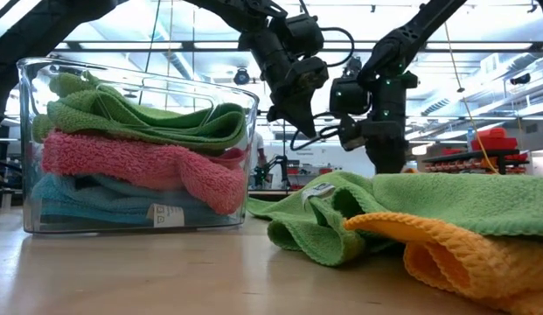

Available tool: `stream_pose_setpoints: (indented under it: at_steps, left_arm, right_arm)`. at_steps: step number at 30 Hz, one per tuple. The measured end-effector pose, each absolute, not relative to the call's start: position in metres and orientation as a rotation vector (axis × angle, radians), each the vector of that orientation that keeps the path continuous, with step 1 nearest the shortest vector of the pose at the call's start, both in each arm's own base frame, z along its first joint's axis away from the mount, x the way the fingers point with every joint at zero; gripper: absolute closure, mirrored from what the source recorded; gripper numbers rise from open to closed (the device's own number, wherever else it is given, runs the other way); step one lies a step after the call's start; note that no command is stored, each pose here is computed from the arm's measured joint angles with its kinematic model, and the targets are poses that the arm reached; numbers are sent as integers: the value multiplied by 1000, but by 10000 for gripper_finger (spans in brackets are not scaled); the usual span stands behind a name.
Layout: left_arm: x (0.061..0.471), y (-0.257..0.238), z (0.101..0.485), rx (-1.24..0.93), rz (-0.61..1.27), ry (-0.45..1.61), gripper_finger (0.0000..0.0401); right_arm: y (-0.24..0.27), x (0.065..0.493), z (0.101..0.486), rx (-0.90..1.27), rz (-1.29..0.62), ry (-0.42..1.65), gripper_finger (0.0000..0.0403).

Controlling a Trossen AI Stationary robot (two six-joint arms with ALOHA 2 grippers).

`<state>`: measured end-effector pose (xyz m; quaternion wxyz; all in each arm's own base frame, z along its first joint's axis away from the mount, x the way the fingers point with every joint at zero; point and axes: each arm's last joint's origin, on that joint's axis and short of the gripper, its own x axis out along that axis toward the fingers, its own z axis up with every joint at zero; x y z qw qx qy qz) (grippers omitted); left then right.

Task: Fold microfiber towels
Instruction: Fold the left yellow towel

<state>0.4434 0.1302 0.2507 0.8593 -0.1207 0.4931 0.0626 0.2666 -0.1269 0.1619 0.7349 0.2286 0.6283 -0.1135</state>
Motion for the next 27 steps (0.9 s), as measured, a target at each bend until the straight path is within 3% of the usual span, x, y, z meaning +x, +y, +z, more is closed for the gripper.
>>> stream_pose_setpoints:
  at_steps: [13,27]
  left_arm:
    - [443,130,251,-253,131,1036,376]
    - [440,131,251,-249,125,1058,379]
  right_arm:
    - [-133,275,186,493,-247,1362,396]
    - [-113,282,186,549,-166,1367,396]
